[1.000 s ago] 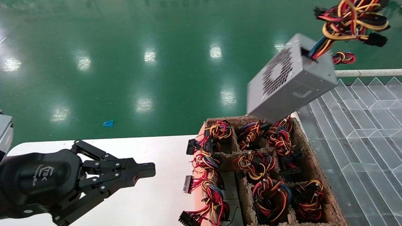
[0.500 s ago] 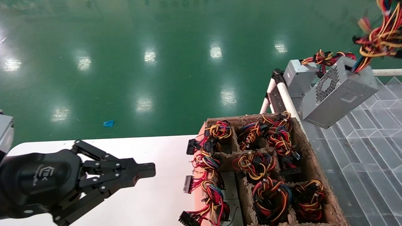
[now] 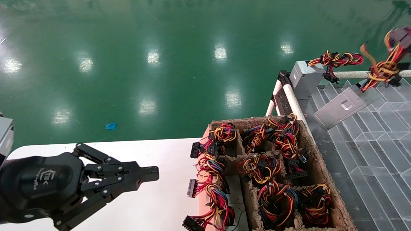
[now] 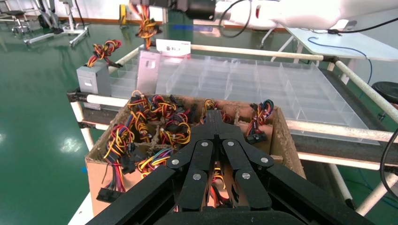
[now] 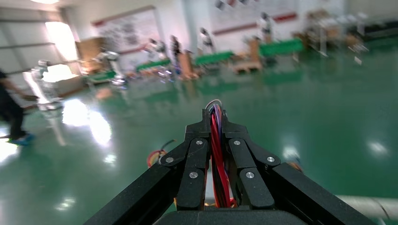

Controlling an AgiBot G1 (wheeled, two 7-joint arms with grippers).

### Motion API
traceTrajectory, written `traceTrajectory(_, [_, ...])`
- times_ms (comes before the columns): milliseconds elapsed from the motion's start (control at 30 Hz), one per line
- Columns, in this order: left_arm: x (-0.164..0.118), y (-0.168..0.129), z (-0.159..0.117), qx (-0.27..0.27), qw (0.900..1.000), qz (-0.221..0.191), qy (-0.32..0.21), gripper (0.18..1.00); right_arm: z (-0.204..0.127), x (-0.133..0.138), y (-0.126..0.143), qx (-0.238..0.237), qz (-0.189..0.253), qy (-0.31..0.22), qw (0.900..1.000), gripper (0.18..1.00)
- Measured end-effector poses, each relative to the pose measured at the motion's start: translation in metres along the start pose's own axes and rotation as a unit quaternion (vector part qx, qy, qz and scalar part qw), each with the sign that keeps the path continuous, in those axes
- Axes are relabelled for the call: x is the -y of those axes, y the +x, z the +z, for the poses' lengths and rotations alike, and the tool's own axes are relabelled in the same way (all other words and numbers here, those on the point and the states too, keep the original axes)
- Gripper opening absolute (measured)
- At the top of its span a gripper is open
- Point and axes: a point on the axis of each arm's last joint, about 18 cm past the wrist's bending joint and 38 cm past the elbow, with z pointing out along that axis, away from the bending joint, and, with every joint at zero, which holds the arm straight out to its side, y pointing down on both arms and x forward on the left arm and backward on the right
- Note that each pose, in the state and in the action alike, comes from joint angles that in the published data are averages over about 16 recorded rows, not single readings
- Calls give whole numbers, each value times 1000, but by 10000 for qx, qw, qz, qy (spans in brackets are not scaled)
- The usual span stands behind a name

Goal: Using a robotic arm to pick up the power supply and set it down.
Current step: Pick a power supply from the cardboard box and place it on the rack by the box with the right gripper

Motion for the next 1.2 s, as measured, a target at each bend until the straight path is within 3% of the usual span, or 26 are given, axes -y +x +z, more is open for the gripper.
traceTrajectory(333, [0, 0, 0, 0, 10000, 0, 0, 191, 44, -25, 1, -474, 343, -107, 9982, 208])
traceTrajectory(867, [0, 0, 0, 0, 10000, 0, 0, 191, 113, -34, -30, -538, 437, -211, 9974, 207])
traceTrajectory(1200, [0, 0, 0, 0, 10000, 0, 0, 191, 131, -35, -42, -464, 382, -281, 9978, 206])
